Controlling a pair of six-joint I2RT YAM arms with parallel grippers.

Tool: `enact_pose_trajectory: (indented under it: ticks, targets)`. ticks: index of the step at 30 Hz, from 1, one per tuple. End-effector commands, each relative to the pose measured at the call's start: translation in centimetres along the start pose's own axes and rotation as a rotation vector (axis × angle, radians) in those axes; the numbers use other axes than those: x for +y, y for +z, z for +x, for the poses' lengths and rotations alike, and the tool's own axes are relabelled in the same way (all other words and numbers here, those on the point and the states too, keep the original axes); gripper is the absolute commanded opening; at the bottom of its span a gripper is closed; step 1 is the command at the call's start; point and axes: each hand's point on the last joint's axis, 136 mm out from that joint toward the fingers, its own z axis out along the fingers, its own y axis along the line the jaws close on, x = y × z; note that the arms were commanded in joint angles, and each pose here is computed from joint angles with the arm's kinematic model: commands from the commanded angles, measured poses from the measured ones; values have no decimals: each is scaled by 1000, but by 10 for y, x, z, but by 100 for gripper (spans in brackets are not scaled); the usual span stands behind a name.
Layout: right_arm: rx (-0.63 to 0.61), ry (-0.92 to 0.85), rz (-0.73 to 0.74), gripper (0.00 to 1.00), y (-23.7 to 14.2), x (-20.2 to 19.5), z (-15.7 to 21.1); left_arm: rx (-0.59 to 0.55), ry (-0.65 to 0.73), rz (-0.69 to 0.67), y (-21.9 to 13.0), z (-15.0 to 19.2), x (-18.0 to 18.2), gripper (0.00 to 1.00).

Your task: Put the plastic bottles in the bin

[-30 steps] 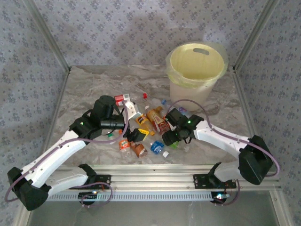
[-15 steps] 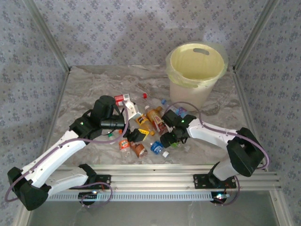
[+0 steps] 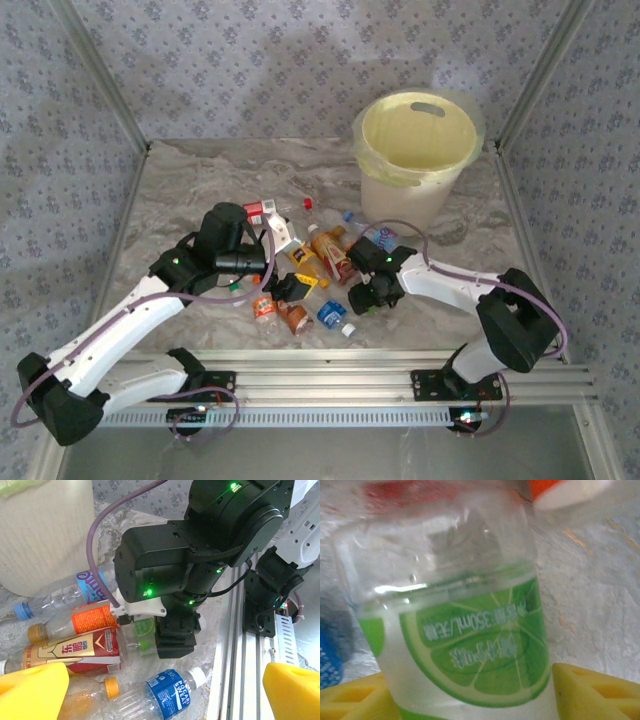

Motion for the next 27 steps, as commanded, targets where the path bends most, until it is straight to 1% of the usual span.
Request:
enact_pose_trajectory:
  ticks: [1,4,10,16,19,21,27]
  targets:
    - [8,70,67,73,-6,-17,9,-1,12,5,1,-2,-2,100]
    - [8,113,90,73,-8,-25,15,-4,6,6,1,-3,-2,100]
    - [-14,181,112,70,-11,-36,14,1,0,6,2,-2,-1,100]
    - [-26,165,108,72,-8,-34,7,2,0,1,2,-2,0,100]
    - [-25,148,108,77,-5,-33,4,3,-1,0,3,-2,0,100]
    - [-26,137,103,78,-3,-32,3,3,-1,0,2,-2,1,100]
    - [-31,107,94,78,2,-29,-2,3,-1,0,3,-2,1,100]
